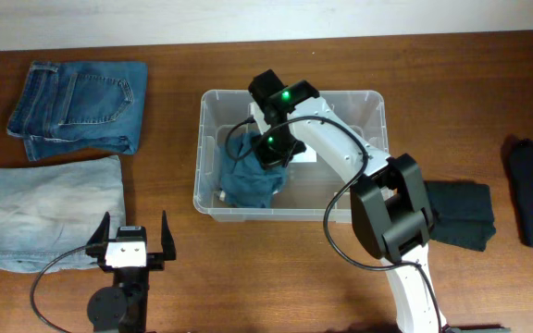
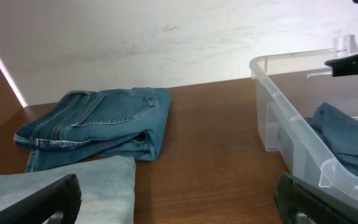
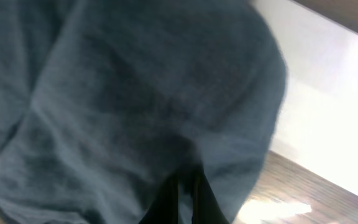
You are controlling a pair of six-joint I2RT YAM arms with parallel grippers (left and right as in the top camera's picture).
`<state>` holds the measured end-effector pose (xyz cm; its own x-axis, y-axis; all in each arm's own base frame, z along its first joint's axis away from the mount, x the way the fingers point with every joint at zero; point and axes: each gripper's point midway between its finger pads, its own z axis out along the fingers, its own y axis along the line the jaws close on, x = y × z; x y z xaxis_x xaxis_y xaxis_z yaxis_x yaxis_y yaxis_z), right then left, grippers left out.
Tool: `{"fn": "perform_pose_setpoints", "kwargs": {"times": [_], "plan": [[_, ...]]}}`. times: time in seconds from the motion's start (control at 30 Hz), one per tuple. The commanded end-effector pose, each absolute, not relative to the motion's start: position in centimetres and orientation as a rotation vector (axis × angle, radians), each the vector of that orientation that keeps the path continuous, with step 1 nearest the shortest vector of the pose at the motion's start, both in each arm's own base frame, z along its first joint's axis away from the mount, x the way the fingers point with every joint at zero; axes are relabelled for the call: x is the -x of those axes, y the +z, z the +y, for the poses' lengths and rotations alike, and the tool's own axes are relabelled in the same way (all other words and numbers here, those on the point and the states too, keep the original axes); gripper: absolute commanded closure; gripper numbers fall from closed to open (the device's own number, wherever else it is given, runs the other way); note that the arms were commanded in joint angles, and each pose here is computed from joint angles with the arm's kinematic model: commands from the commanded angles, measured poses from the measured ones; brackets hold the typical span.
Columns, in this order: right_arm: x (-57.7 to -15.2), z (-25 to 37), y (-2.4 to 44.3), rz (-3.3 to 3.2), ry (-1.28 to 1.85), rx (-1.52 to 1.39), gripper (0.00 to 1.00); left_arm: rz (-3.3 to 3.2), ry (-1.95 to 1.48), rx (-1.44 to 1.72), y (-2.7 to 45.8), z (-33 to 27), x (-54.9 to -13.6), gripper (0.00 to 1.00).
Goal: Pack container
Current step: 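Lower the blue shirt into the container and open the right gripper, then withdraw the right gripper toward the black garment on the right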
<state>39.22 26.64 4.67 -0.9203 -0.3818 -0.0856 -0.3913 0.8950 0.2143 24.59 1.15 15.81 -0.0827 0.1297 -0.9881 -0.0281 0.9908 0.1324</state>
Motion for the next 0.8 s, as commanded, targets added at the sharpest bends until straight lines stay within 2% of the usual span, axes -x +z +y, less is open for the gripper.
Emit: {"fn": "perform_pose_setpoints", "kwargs": {"times": [0.0, 0.2, 0.3, 0.37, 0.5, 0.77], "plan": [[-37.9, 28.6, 4.4, 3.031, 0.447, 0.641, 0.96, 1.648, 0.141, -0.089, 15.7, 1.1, -24.6, 0.0], [-38.4, 27.3, 4.4, 3.043, 0.364, 0.596, 0.95, 1.648, 0.141, -0.088, 15.7, 1.1, -24.6, 0.0], [-39.0, 26.4, 5.5, 3.049, 0.346, 0.564, 0.83, 1.648, 0.141, -0.089, 15.7, 1.1, -24.6, 0.01], [-39.6, 25.9, 6.9, 3.039, 0.349, 0.543, 0.8, 1.648, 0.141, -0.089, 15.7, 1.1, -24.6, 0.0], [-41.1, 24.7, 11.6, 2.982, 0.361, 0.493, 0.57, 1.648, 0.141, -0.089, 15.7, 1.1, -24.6, 0.01], [-41.7, 19.8, 25.0, 2.784, 0.325, 0.38, 0.34, 1.648, 0.141, -0.089, 15.7, 1.1, -24.6, 0.01]]}}
